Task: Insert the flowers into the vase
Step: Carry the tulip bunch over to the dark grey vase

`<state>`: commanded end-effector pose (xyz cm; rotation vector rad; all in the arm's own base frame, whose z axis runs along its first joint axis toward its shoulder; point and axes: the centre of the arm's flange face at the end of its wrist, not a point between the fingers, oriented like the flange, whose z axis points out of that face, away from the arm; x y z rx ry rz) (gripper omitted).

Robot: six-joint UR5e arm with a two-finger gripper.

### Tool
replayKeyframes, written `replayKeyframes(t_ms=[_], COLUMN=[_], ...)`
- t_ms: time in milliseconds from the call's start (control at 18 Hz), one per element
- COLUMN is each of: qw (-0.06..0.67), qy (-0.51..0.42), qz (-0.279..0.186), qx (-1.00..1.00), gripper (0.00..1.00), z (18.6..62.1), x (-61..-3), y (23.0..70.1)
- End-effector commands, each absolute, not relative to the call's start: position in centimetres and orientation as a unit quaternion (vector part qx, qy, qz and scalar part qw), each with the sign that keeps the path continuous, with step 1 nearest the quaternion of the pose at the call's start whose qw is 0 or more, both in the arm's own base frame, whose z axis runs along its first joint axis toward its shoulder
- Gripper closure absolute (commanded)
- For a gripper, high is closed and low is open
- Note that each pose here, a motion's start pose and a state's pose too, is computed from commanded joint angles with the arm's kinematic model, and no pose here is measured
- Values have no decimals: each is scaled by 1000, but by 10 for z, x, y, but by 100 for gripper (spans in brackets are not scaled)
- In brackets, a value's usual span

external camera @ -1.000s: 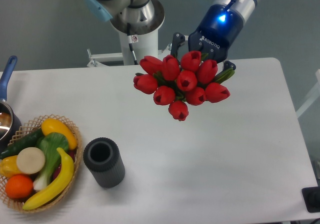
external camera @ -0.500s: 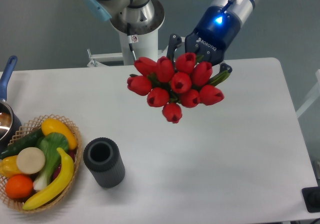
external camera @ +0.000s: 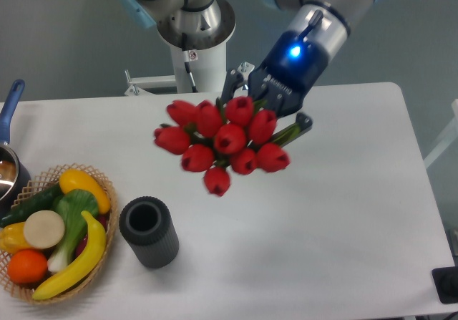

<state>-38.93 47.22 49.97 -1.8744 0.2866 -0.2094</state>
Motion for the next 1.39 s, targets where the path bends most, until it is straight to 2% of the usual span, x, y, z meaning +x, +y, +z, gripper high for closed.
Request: replayKeyframes(t_ms=[389, 778, 1056, 1389], qw=[618, 642, 646, 641], qy=[157, 204, 216, 213], qz=[-157, -172, -183, -206], qx=[-754, -719, -709, -708], gripper=[56, 56, 57, 57], z=[488, 480, 478, 455], x=[-363, -355, -344, -342], y=[498, 524, 533, 550])
